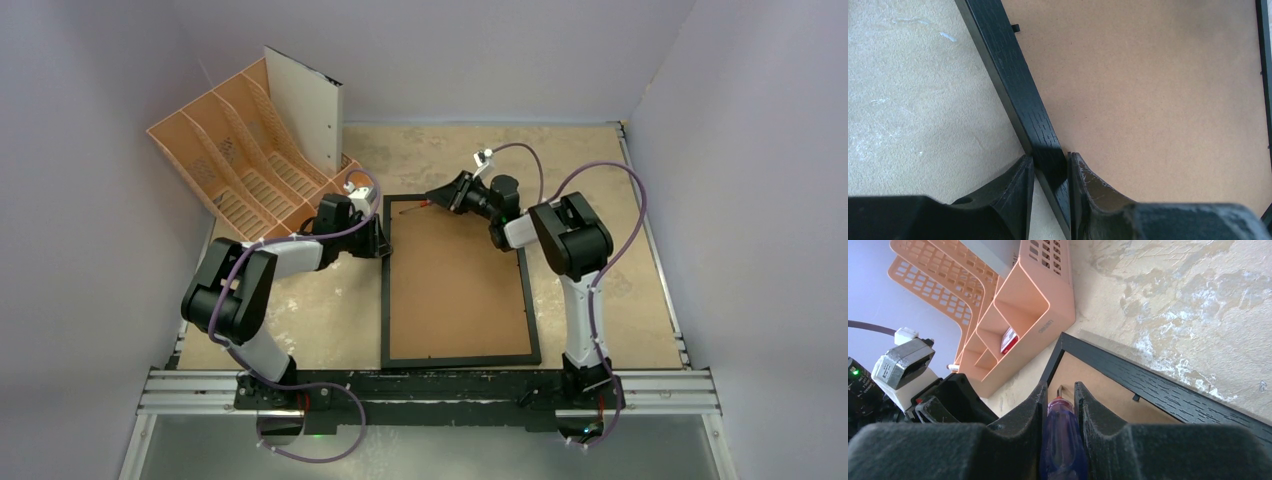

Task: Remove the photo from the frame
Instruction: Release the photo frame item from the photo frame.

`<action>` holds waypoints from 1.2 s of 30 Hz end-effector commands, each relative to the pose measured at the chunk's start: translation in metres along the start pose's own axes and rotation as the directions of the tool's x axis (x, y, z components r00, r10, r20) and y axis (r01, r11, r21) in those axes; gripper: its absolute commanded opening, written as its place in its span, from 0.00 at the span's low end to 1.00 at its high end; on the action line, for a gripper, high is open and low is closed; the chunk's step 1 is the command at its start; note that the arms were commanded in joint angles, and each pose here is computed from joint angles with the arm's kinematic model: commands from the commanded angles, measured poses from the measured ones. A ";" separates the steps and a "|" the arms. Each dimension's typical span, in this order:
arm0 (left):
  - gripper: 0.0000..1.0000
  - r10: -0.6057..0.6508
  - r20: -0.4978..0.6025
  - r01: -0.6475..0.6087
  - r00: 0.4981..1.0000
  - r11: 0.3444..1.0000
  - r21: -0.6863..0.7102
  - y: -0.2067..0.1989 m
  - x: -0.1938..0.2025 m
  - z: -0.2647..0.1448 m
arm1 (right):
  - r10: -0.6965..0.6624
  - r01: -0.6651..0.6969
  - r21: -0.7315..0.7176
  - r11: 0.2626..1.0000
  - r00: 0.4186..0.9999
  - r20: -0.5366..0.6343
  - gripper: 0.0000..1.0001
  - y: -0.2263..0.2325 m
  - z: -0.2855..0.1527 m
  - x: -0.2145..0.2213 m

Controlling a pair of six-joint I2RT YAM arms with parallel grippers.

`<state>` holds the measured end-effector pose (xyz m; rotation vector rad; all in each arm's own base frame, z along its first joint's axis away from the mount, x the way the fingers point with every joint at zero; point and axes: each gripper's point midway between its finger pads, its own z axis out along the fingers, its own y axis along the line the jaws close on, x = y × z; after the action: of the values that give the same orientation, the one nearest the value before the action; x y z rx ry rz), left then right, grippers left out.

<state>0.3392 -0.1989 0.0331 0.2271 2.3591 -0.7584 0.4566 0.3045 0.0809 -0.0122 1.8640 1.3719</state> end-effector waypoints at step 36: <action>0.17 0.031 -0.038 -0.030 0.999 1.000 0.009 0.003 0.011 0.002 | -0.013 0.008 -0.091 0.996 0.998 -0.063 0.00 0.018 0.007 0.033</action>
<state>0.3391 -0.1990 0.0331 0.2275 2.3591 -0.7593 0.4398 0.3251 0.0769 -0.0627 1.8529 1.4477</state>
